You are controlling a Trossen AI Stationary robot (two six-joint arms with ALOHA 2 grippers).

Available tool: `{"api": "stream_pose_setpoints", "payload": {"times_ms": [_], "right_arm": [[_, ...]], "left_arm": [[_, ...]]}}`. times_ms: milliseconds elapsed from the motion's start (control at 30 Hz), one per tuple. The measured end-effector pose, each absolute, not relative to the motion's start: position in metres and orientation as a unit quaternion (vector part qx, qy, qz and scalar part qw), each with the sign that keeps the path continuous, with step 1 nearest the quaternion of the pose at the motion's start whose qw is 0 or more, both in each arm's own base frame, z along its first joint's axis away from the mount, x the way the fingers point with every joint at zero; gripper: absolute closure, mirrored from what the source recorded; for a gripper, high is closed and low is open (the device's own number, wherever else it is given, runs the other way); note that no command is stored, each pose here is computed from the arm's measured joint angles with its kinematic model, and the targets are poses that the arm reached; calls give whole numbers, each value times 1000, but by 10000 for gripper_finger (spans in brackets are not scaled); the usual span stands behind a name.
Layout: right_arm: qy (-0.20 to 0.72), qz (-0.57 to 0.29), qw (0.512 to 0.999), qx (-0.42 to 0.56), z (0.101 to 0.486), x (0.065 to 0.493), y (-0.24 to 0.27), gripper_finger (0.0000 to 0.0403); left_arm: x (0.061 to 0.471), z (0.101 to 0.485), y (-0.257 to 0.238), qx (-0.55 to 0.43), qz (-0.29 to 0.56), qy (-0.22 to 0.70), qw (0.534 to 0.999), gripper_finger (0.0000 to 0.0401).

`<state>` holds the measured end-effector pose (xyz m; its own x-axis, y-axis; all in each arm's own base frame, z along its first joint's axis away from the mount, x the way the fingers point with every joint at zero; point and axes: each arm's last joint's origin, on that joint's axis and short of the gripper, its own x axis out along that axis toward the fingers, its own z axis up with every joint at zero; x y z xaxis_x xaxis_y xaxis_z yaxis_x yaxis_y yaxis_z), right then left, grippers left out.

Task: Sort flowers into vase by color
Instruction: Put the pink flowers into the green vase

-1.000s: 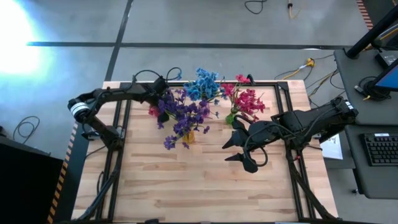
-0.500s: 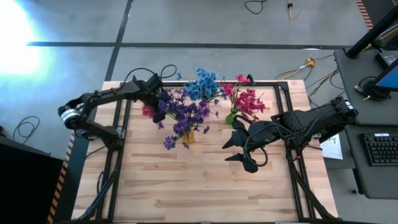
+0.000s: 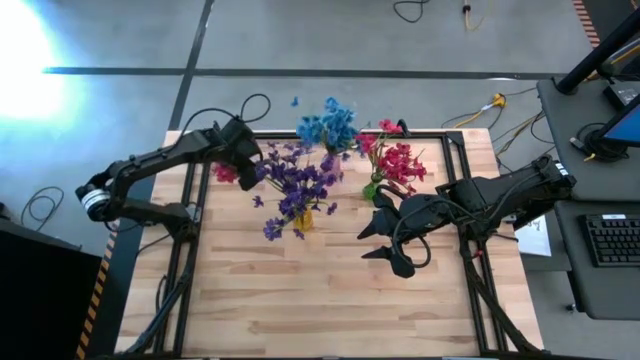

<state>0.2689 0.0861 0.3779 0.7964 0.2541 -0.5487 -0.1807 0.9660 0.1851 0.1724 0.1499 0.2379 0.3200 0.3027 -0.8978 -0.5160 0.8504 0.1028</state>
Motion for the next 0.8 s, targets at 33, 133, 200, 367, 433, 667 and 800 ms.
{"api": "stream_pose_setpoints", "payload": {"times_ms": [33,133,200,367,433,667,800], "right_arm": [[297,115,946,60,378,269,86,188],[297,116,946,59,378,269,86,188],[297,116,946,59,378,269,86,188],[297,116,946,59,378,269,86,188],[297,116,946,59,378,269,86,188],[288,106,950,54,379,270,86,188],[283,84,955,40,381,270,84,188]], "left_arm": [[171,239,149,-103,255,524,806,376],[168,241,146,-104,251,530,804,376],[166,241,144,-107,248,538,799,376],[161,239,140,-118,239,563,782,376],[159,238,138,-125,237,572,775,376],[153,254,140,-106,319,597,729,376],[155,286,145,-80,376,571,726,376]]}}
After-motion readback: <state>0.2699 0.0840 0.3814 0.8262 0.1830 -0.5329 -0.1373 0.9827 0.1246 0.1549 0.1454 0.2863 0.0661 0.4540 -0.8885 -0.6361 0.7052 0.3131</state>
